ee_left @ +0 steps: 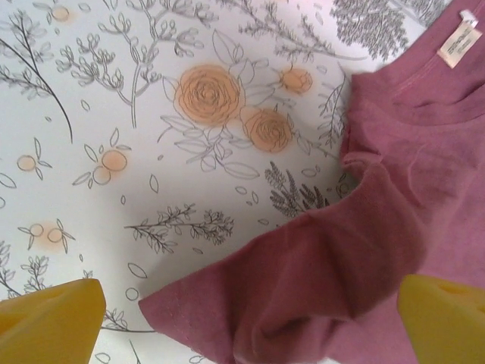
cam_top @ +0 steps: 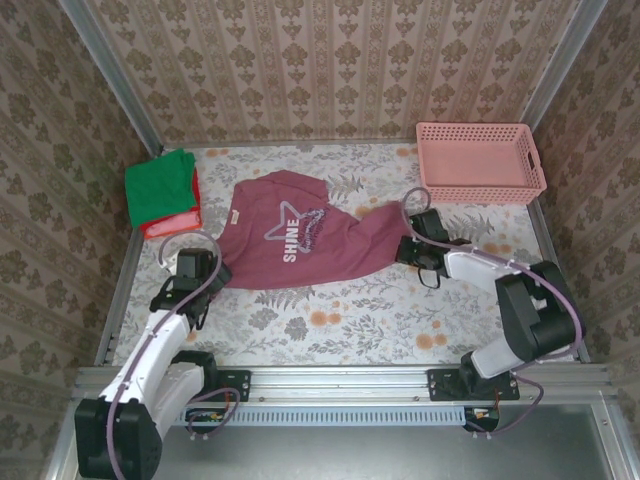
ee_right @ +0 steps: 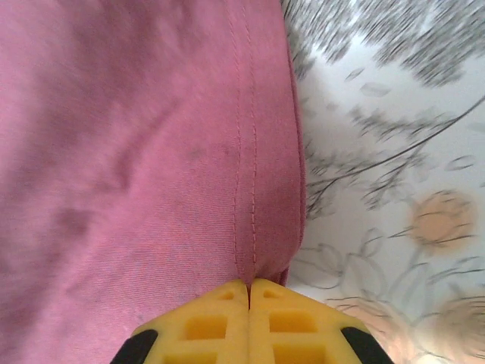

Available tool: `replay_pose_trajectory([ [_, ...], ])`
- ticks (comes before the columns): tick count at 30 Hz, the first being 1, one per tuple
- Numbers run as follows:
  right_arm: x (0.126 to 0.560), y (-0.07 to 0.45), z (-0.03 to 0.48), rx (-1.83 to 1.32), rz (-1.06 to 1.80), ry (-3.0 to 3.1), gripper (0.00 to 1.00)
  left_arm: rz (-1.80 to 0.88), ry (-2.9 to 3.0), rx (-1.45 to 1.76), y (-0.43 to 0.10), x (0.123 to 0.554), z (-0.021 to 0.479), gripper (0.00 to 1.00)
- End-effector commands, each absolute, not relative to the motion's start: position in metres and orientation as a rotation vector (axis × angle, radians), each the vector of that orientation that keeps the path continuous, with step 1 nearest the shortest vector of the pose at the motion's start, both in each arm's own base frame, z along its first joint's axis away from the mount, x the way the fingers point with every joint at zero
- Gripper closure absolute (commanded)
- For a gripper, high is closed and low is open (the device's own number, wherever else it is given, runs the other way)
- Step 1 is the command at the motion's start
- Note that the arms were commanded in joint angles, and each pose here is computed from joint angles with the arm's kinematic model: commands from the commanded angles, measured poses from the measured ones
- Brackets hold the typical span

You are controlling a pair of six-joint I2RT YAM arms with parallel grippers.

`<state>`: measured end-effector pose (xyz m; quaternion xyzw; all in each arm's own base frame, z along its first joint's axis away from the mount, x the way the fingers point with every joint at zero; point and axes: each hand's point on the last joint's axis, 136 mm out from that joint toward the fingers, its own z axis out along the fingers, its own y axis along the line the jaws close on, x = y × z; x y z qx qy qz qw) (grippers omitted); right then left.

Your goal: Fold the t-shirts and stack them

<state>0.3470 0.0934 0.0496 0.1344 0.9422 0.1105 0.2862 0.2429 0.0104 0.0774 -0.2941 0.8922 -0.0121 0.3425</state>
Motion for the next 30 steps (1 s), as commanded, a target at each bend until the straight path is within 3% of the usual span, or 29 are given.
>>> replay_pose_trajectory([
  [1, 0.353, 0.069, 0.064, 0.44, 0.231, 2.44, 1.0, -0.096, 2.319, -0.835, 0.005, 0.245, 0.081, 0.0],
  [12, 0.348, 0.04, 0.052, 0.564, 0.139, 2.466, 1.0, -0.142, 2.384, -0.973, -0.001, 0.225, 0.066, 0.1],
  [19, 0.351, 0.046, 0.046, 0.557, 0.178, 2.478, 1.0, -0.187, 2.444, -0.904, -0.016, 0.221, 0.077, 0.02],
  [26, 0.355, 0.055, 0.046, 0.542, 0.25, 2.477, 1.0, -0.116, 2.445, -0.979, -0.011, 0.195, 0.073, 0.29],
  [30, 0.355, 0.054, 0.044, 0.526, 0.232, 2.496, 1.0, -0.13, 2.434, -1.065, -0.01, 0.195, 0.063, 0.31],
])
